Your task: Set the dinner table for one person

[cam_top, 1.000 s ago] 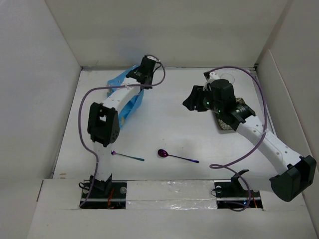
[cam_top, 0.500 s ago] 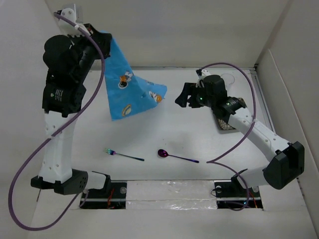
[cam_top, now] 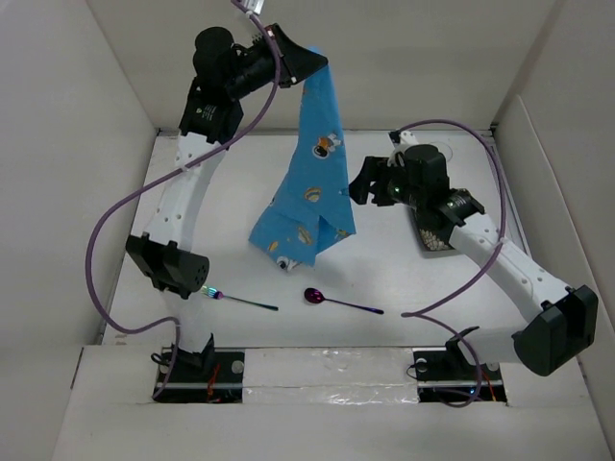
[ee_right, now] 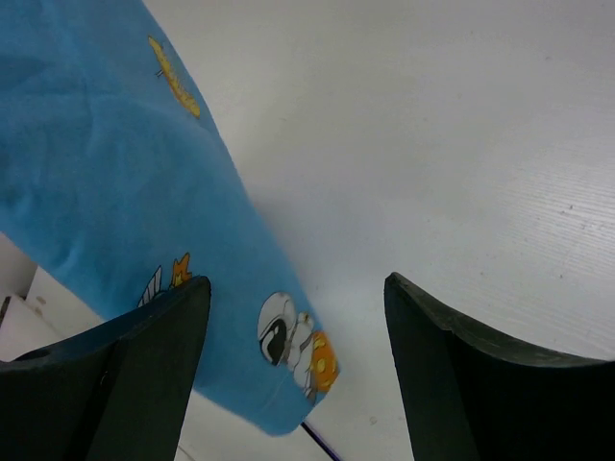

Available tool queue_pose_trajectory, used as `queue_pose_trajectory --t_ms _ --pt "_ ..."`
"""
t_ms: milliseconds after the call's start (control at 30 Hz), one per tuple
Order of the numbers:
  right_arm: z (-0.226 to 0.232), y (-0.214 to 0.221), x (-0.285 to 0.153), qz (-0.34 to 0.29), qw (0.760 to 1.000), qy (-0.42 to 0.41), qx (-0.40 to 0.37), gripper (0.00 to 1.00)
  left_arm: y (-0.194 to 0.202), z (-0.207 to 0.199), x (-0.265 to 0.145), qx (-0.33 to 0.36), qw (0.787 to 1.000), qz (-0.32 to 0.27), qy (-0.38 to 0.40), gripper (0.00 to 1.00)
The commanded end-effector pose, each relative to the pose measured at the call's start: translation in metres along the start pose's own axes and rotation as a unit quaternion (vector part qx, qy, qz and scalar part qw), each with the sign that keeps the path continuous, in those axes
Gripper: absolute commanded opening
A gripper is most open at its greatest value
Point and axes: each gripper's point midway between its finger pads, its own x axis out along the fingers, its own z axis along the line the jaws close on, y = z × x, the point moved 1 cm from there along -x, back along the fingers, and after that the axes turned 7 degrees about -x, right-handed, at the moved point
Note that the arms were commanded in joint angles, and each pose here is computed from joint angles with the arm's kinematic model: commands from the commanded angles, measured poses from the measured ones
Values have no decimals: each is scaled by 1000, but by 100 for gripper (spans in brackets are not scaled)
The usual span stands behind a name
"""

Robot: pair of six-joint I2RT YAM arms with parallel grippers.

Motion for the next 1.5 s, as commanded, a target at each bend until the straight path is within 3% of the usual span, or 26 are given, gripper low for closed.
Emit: queue_pose_trajectory --t_ms 0,100,267,367,400,433,500,567,667,767,933,1100,1367,1400,1467 --pt "-7 -21 -9 -43 999 18 -3 78 -28 -118 -23 45 982 -32 180 0" --pt "-12 -29 -10 -54 998 27 -7 78 -38 -132 -25 65 976 -48 204 0" --pt "-8 -27 0 -37 999 10 -20 78 -71 -161 -71 107 963 -94 229 0" --pt "-7 -32 1 -45 999 8 -24 78 -95 -137 -110 154 969 -130 142 0" --pt "-7 -34 0 -47 998 12 -27 78 -99 -115 -121 154 972 -141 108 0" --pt "-9 -39 0 -51 998 19 -30 78 -104 -66 -151 155 973 -164 51 0" --pt "-13 -39 3 -51 998 28 -34 78 -91 -22 -184 95 983 -151 29 0" --pt "-23 -30 14 -33 998 39 -30 79 -79 57 -215 36 986 -155 -43 0" --pt "-35 -9 38 1 998 51 -24 79 -55 149 -221 -36 981 -138 -128 0" --pt "-50 10 60 29 997 71 -12 79 -30 223 -213 -92 979 -98 -150 0" --pt "-83 68 107 126 984 129 3 80 1 343 -218 -148 953 -63 -258 0" --pt "-103 93 133 155 971 182 1 80 10 388 -226 -152 934 -60 -317 0" --pt "-147 100 160 177 945 274 13 78 16 460 -254 -159 876 -74 -450 0" --pt "-147 101 162 182 944 274 14 78 17 473 -261 -158 861 -80 -478 8" --pt "-144 98 169 184 946 265 18 76 15 477 -266 -158 850 -78 -497 20"
